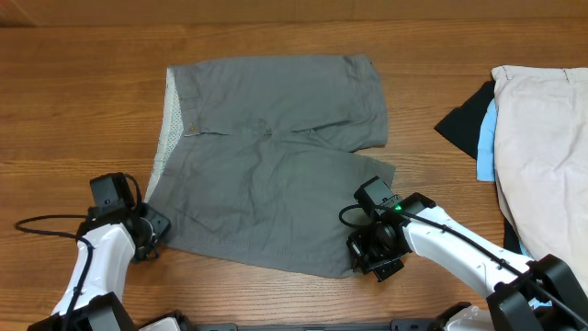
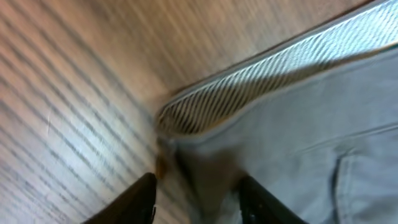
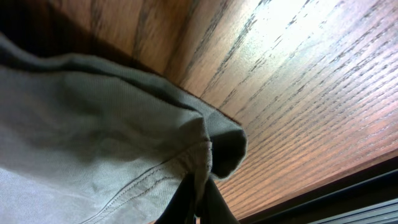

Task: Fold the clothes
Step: 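Lift both bottom corners and fold them up onto the top edge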

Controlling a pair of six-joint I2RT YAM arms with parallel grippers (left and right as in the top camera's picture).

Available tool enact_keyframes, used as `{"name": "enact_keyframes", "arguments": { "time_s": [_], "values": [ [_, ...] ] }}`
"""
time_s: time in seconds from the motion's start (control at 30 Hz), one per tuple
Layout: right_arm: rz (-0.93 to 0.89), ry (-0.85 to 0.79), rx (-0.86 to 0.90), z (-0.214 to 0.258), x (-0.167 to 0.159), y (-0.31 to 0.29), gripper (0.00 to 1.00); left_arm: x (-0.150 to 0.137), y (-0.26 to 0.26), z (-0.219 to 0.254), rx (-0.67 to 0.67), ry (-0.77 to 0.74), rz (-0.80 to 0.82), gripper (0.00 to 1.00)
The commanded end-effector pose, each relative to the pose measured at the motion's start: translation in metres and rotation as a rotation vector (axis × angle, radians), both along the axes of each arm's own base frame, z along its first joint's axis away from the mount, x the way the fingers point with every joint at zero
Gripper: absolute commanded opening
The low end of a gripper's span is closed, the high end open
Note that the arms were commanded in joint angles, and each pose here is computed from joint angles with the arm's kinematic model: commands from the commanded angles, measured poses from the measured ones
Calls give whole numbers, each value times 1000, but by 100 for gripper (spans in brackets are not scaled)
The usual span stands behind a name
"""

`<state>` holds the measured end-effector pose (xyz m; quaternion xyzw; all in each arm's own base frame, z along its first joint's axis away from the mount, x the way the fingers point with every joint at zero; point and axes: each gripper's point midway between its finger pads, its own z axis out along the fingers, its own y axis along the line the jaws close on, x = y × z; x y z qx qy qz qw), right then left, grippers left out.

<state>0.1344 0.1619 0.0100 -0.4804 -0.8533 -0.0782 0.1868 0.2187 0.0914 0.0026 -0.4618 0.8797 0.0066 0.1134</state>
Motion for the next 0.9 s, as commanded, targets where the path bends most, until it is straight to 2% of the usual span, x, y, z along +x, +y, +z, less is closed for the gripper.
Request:
{"name": "enact_keyframes", "arguments": {
  "time_s": [0.0,0.1,0.27,0.43,0.67,0.87],
  "values": [
    [10,-11,-4,-2,2,-2,4,-6,1,-4,5,29,-6,32],
    [74,-47,30,-2,5,1,4,-6,-5,-5,-31,25,-14,4],
    [138,-66,71,0,6,2,4,4,-32,-2,-180,-35,-65,4],
    [184,-71,32,10,11,-16,4,17,-57,15,-303,-108,-213,4],
    [209,-66,-208,52,15,-62,4,19,-48,58,-237,-103,-255,4],
    [214,-177,-288,93,32,-75,4,9,-44,99,-185,-87,-301,4]
  ]
}}
